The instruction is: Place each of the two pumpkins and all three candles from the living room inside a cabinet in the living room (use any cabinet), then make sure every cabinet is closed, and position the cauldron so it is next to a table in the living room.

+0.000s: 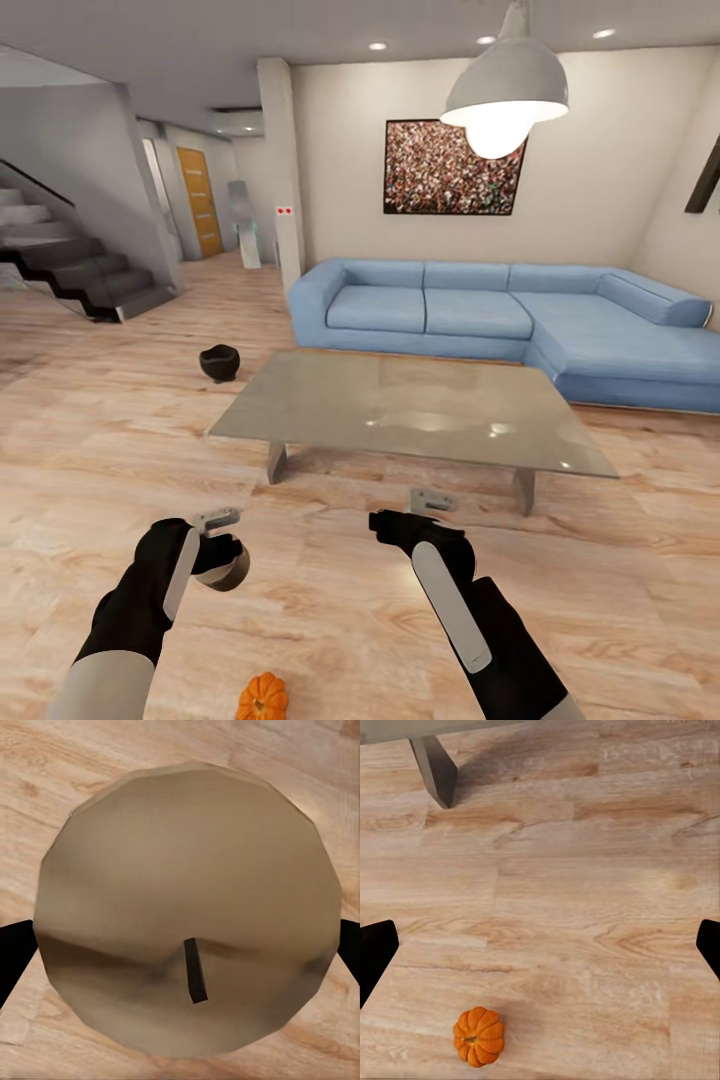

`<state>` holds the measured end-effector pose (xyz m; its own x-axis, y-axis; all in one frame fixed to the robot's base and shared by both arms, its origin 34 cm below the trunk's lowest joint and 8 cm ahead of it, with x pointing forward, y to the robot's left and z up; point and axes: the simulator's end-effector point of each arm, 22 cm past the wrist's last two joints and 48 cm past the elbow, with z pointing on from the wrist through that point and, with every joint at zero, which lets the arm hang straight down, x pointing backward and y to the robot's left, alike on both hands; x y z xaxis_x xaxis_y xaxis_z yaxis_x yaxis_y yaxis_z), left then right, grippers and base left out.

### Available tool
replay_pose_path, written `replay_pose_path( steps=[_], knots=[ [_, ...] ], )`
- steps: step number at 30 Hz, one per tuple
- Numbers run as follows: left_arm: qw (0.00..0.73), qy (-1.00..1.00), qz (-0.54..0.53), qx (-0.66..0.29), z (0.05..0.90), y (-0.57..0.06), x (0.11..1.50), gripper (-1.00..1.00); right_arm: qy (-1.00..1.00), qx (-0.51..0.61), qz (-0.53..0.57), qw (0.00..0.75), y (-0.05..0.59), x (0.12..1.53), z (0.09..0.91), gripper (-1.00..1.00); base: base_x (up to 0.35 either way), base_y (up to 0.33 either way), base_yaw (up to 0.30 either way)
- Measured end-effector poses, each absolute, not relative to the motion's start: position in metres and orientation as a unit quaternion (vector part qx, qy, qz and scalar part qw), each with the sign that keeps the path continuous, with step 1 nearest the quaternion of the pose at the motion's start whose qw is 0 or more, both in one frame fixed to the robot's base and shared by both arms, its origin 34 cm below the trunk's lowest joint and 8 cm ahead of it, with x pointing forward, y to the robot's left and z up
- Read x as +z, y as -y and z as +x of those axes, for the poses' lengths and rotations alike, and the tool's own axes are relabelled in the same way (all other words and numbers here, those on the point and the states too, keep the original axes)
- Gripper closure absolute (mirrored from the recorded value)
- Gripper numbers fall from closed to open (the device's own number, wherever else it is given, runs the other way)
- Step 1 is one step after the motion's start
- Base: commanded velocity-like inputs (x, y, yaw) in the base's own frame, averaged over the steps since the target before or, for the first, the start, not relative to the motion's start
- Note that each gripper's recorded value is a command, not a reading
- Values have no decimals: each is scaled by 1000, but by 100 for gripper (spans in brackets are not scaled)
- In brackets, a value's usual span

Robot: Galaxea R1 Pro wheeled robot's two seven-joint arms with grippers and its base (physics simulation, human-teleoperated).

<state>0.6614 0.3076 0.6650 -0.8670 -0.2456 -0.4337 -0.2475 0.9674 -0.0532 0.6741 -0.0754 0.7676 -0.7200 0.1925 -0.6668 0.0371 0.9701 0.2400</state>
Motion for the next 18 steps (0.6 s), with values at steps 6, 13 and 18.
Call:
replay_pose_path(
  steps=[6, 13, 18],
  knots=[
    [227, -965, -128, 2, 662, -308, 668, 100, -920, 105, 62, 372, 75, 771, 674, -100, 0, 0, 209],
    [231, -965, -128, 1, 663, -308, 672, 100, -919, 106, 62, 376, 75, 776, 674, -100, 0, 0, 209],
    [234, -964, -128, 1, 664, -308, 675, 100, -918, 106, 61, 378, 75, 778, 674, -100, 0, 0, 209]
  ],
)
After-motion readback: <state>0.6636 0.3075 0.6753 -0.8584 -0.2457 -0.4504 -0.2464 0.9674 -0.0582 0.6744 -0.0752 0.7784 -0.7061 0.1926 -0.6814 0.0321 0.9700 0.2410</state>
